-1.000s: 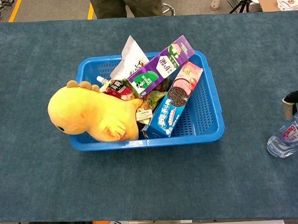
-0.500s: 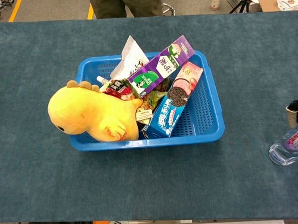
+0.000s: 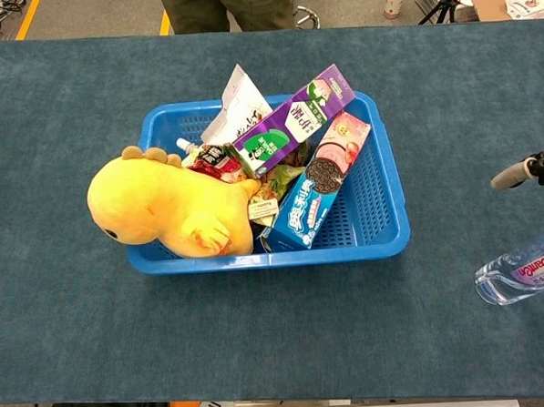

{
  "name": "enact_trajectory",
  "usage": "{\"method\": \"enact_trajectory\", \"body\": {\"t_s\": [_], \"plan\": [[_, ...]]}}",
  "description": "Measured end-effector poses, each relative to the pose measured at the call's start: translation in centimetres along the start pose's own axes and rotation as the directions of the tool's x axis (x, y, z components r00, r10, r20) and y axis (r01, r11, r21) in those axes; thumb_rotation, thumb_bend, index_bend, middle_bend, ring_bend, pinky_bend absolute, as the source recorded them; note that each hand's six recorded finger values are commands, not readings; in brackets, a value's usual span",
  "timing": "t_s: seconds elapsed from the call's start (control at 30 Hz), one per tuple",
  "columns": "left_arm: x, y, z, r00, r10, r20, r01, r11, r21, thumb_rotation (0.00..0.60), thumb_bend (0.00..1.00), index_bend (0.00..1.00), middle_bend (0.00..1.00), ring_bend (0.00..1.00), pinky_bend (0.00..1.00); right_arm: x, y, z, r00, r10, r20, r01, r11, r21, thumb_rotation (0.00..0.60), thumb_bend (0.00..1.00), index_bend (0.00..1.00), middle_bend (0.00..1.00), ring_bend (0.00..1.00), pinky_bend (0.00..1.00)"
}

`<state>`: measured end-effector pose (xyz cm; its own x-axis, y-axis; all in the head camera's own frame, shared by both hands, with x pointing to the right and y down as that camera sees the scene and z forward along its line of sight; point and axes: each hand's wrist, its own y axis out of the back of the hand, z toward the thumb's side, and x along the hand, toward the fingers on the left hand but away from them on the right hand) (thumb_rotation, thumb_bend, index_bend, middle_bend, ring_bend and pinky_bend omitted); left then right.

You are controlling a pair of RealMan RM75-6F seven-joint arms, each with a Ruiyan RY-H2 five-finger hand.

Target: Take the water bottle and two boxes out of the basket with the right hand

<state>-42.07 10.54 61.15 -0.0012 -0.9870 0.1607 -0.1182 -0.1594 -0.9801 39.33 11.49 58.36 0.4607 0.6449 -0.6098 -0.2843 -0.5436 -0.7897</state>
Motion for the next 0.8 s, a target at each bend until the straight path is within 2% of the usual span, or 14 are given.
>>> {"method": "enact_trajectory", "body": {"t_s": [0.13, 0.23, 0.37, 0.5, 0.6, 0.8], "plan": [[0.0, 0.1, 0.0, 1.0, 0.001, 0.0, -0.001, 1.0, -0.001, 0.6, 0.2, 0.27, 0.1, 0.04, 0.22, 0.1, 1.9, 1.2, 0.997, -0.058, -0.044, 0.057, 0.998, -0.026, 0.6, 0.0, 0.22, 0.27, 0.3, 0.61], [-0.1, 0.1, 0.0, 1.0, 0.003, 0.001, -0.003, 1.0, -0.002, 0.6, 0.2, 0.27, 0.1, 0.04, 0.22, -0.2, 3.9, 1.9, 0.988, -0.133, -0.075, 0.131, 0.991, -0.029, 0.6, 0.0, 0.22, 0.27, 0.3, 0.6], [-0.1, 0.1, 0.0, 1.0, 0.002, 0.002, -0.002, 1.0, -0.004, 0.6, 0.2, 0.27, 0.1, 0.04, 0.22, -1.3, 6.5, 2.6, 0.967, -0.231, -0.11, 0.23, 0.973, -0.027, 0.6, 0.0, 0.22, 0.28, 0.3, 0.59], [-0.1, 0.2, 0.0, 1.0, 0.005, 0.001, -0.005, 1.0, -0.007, 0.6, 0.2, 0.27, 0.1, 0.04, 0.22, -2.8, 8.0, 3.1, 0.946, -0.296, -0.133, 0.296, 0.955, -0.019, 0.6, 0.0, 0.22, 0.28, 0.28, 0.52], [-0.1, 0.3, 0.0, 1.0, 0.008, 0.001, -0.008, 1.0, -0.009, 0.6, 0.2, 0.27, 0.1, 0.04, 0.22, -4.7, 8.7, 3.5, 0.934, -0.327, -0.148, 0.331, 0.944, 0.004, 0.6, 0.0, 0.22, 0.28, 0.24, 0.45], [-0.1, 0.5, -0.1, 1.0, 0.012, 0.0, -0.012, 1.0, -0.012, 0.6, 0.2, 0.27, 0.1, 0.04, 0.22, -9.0, 8.7, 4.7, 0.929, -0.33, -0.168, 0.34, 0.94, 0.037, 0.6, 0.0, 0.22, 0.28, 0.21, 0.36]]}}
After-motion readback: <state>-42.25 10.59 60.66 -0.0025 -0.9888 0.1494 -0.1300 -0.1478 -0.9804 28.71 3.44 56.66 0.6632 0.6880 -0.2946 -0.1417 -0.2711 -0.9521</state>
